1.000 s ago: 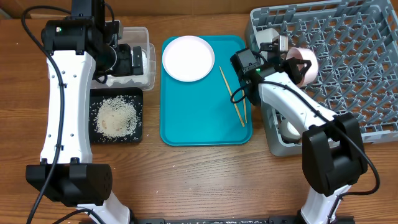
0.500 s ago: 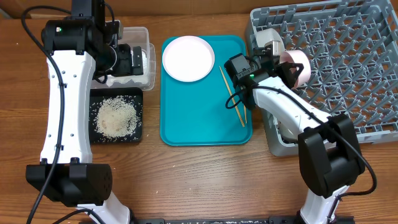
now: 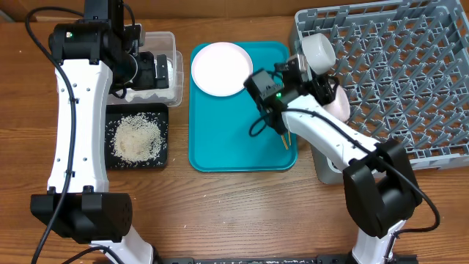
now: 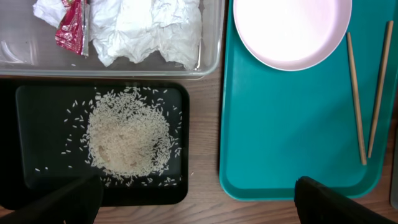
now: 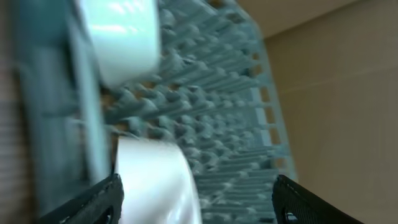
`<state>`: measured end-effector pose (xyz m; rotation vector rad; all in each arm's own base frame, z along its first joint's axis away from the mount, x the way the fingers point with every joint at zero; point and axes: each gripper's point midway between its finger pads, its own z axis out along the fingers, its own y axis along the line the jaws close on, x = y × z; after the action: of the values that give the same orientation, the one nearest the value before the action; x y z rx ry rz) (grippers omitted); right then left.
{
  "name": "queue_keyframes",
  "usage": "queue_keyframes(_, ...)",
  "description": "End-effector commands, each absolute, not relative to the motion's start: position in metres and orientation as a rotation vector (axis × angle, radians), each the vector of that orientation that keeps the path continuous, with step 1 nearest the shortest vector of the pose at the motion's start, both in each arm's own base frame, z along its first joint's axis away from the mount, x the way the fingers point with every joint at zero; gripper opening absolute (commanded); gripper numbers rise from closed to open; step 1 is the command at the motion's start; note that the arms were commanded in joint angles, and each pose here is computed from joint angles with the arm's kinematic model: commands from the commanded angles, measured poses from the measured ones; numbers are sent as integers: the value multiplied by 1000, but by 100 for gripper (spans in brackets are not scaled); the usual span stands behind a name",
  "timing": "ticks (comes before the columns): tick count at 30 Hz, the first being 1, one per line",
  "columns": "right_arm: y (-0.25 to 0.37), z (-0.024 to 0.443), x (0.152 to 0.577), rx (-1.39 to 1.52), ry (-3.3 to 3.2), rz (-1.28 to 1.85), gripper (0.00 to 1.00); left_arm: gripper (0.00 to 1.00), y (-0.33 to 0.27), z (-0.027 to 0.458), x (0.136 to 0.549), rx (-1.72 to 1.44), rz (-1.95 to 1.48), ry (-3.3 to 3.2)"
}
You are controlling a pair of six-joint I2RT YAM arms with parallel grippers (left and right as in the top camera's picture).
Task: Sort waste into correct bins and load items into the dishwasher
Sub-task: 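Grasp the rim of the large pink plate with the right gripper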
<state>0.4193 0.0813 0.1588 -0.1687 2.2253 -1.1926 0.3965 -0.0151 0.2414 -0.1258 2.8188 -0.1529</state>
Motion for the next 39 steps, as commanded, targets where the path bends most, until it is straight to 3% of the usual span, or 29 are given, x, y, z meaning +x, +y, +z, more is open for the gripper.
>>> queue_keyframes(1, 120, 192, 434, -102, 2328, -753, 78, 100, -15, 253, 397, -119, -145, 2781)
queue_keyframes(6, 213, 226, 446, -199, 2404, -38, 87, 100, -15, 253, 397, -119, -145, 2781)
queue_keyframes(9, 261, 230, 452, -232, 2372, 305, 82, 100, -15, 253, 397, -119, -145, 2781)
queue_keyframes(12, 271, 213, 466, -17, 2387, 428, 76, 100, -15, 253, 397, -119, -145, 2781)
queue_keyframes(22, 272, 96, 482, 507, 2544, 412, 63, 100, -15, 253, 397, -119, -145, 2781)
queue_keyframes(39, 264, 9, 478, 566, 2654, 264, 50, 100, -15, 253, 397, -119, -145, 2781)
